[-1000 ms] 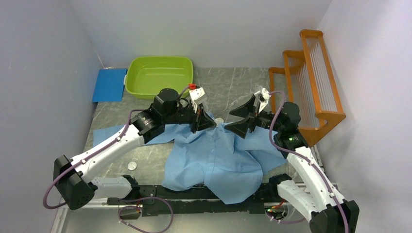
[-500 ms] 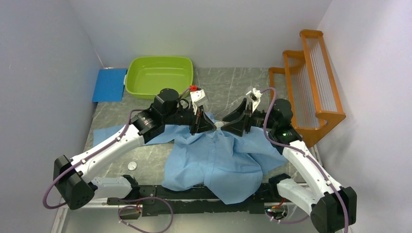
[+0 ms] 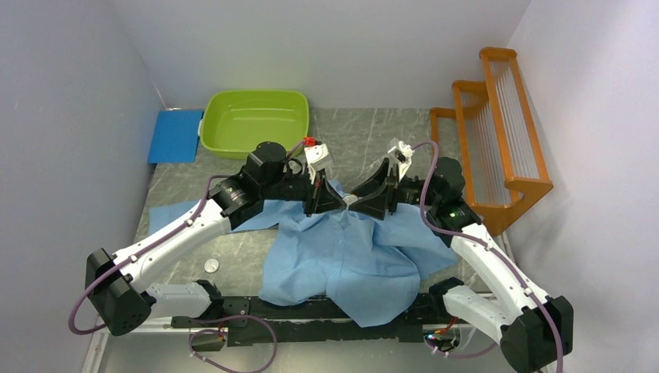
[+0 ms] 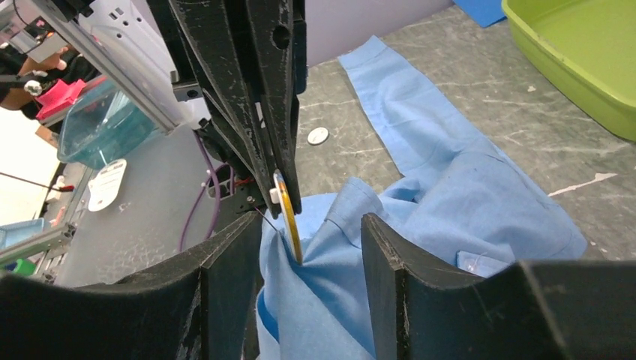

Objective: Pin the brooch onto the clothing
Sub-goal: Pin the brooch to the clothes.

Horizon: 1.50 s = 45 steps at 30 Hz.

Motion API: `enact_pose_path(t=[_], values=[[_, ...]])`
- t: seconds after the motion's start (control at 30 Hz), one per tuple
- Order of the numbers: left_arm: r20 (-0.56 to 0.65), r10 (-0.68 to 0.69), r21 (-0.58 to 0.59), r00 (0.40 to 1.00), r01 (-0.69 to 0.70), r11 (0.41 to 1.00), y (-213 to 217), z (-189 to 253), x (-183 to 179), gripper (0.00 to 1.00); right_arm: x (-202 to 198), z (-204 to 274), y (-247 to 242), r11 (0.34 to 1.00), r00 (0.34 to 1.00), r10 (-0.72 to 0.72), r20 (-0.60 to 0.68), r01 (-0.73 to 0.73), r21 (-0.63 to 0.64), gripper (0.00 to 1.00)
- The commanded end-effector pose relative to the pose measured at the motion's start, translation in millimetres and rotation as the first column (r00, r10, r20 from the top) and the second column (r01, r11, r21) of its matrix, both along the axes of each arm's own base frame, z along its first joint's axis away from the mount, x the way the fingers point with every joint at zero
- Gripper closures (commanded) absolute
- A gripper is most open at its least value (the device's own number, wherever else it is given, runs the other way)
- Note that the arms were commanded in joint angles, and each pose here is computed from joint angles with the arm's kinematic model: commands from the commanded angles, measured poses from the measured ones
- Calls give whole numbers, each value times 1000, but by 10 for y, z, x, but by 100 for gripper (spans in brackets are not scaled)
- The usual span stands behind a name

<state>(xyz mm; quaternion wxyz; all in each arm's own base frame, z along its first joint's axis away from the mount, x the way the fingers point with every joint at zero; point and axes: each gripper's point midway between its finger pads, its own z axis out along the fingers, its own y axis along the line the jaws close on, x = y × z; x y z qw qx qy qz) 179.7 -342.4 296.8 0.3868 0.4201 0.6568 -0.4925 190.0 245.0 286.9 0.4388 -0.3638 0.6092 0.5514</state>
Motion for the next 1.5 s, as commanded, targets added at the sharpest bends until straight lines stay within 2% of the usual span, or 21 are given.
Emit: enact_pose_path(t=[0.0,0.17,0.33,0.43,0.5,0.6,0.7,1.0,1.13,1.47], values=[[44,-36,-60,998,38,997,-25,232,-56,97,21,235,50,1000,996,-2,90,1,17,47],[51,-34,-61,998,37,997,-20,250,-56,97,23,210,49,1000,995,-8,99,7,6,49],[56,-33,-61,998,36,998,-11,260,-60,97,9,139,18,1000,993,-16,113,18,-20,30],[55,-30,-61,998,33,998,-4,267,-62,97,-2,120,4,999,992,-21,122,25,-30,28],[56,-26,-60,998,29,998,1,266,-59,97,-8,130,-2,999,991,-26,128,30,-28,31],[59,-26,-63,998,30,998,7,273,-66,97,-7,157,-12,999,990,-34,138,38,-22,43],[60,-25,-64,998,28,998,12,277,-69,97,4,175,-25,998,988,-54,147,57,-18,48],[66,-25,-58,997,29,998,19,276,-68,97,-5,213,-50,997,983,-70,169,74,-14,47],[68,-22,-58,997,26,998,26,271,-65,97,7,214,-51,997,983,-76,167,80,-13,54],[75,-23,-64,997,28,998,32,300,-76,97,68,150,-34,996,987,-84,136,88,-29,62]])
